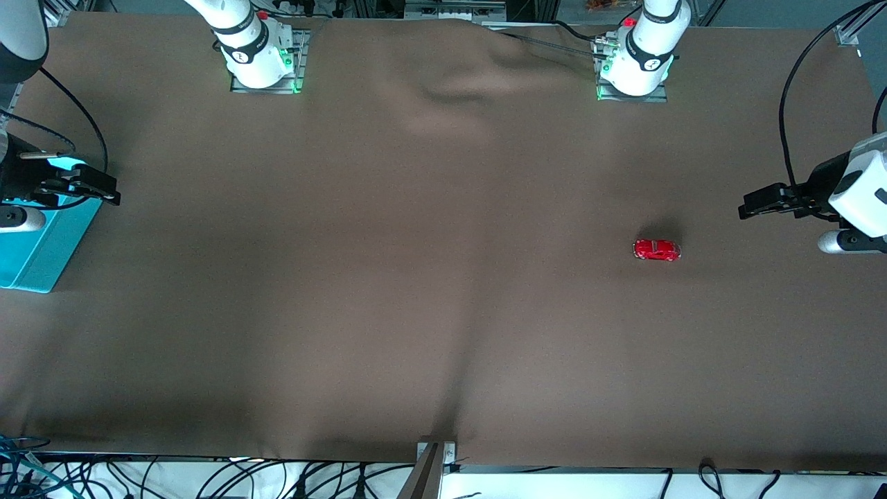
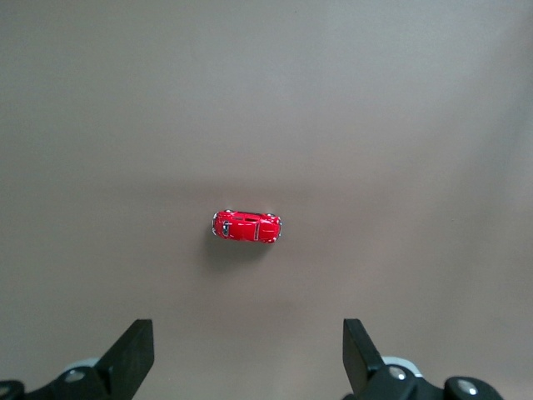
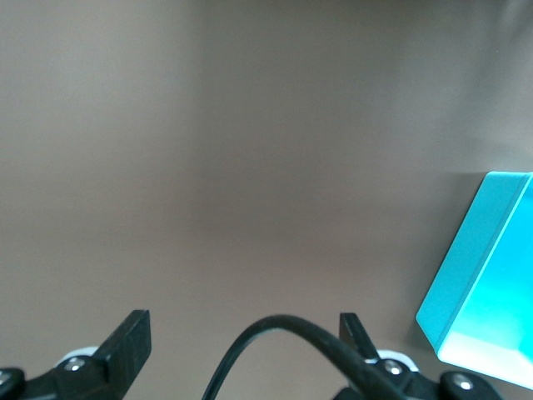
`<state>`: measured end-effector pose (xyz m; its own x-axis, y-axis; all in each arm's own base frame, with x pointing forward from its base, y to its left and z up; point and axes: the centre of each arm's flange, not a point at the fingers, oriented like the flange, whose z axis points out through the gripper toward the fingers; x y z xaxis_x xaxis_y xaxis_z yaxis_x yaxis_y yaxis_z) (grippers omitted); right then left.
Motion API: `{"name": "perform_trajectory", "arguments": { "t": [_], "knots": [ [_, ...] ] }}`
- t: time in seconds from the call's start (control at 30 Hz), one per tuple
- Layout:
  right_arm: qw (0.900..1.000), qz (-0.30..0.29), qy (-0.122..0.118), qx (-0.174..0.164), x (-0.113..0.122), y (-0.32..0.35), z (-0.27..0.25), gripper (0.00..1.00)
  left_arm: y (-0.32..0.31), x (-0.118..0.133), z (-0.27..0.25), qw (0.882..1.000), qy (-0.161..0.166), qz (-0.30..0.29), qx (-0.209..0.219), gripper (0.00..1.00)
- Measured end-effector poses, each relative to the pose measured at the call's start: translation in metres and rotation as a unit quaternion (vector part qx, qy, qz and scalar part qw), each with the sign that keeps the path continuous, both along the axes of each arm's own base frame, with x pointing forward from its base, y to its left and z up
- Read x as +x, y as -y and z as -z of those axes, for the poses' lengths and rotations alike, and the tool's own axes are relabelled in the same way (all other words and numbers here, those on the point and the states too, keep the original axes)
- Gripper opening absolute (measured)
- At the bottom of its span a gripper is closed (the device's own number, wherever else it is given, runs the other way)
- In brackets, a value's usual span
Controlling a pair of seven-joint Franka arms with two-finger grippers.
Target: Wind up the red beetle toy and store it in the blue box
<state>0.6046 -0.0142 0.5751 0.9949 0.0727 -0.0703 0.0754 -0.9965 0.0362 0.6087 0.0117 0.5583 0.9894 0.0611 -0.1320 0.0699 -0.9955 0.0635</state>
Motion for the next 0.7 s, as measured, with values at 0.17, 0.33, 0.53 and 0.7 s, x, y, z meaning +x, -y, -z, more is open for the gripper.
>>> {"name": "perform_trajectory", "arguments": {
  "t": [0.17,0.33,0.53,0.7],
  "knots": [
    [1.0,0.0,0.0,0.0,0.0,0.0,0.0,1.0,0.0,0.0,0.001,1.0,-0.002,-0.002,0.0,1.0],
    [1.0,0.0,0.0,0.0,0.0,0.0,0.0,1.0,0.0,-0.001,0.003,1.0,-0.008,-0.018,0.002,1.0],
    [1.0,0.0,0.0,0.0,0.0,0.0,0.0,1.0,0.0,-0.002,0.006,0.996,-0.016,-0.086,0.012,1.0],
    [1.0,0.0,0.0,0.0,0.0,0.0,0.0,1.0,-0.001,-0.001,0.015,0.985,-0.032,-0.167,0.024,1.0]
  ]
}}
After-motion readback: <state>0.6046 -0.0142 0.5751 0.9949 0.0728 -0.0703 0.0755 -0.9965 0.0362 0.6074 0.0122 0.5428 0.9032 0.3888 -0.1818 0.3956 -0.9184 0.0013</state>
